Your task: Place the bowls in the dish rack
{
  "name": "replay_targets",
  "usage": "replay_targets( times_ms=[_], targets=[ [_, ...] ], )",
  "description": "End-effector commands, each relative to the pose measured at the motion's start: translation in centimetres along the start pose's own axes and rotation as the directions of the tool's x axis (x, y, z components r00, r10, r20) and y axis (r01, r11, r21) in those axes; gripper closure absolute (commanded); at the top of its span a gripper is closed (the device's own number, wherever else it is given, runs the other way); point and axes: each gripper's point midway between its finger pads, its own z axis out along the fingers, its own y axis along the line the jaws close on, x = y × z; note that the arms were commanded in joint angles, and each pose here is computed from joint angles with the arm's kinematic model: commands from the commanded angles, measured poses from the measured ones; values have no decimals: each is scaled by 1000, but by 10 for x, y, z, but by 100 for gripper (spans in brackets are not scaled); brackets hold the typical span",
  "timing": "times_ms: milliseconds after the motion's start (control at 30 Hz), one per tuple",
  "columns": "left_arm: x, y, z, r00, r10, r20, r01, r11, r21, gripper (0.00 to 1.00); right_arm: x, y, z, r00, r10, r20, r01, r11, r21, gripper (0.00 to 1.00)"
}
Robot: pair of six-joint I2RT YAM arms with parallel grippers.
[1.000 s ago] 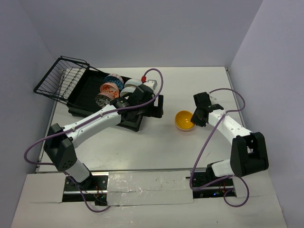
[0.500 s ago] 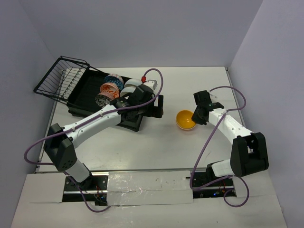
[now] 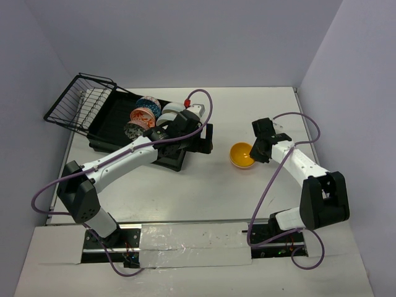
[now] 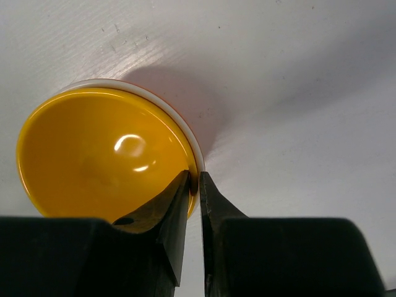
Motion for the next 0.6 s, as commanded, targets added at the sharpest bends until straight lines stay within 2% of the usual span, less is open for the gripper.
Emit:
replay_targets(
  times_ms=[0, 367, 567],
  targets=[
    [-4, -3, -2, 1000, 25, 7, -25, 1000, 11, 1, -8, -3, 0, 1000, 3, 27, -4, 1000, 28, 80],
    [-1, -1, -5, 1000, 22, 4, -22, 1000, 7, 1, -10, -2, 1, 1000, 4, 29, -4, 1000, 28, 86],
    [-1, 0, -6, 1000, 19, 6, -19, 1000, 3, 1, -7, -3, 2, 1000, -1, 24, 0, 1000, 28, 82]
  ],
)
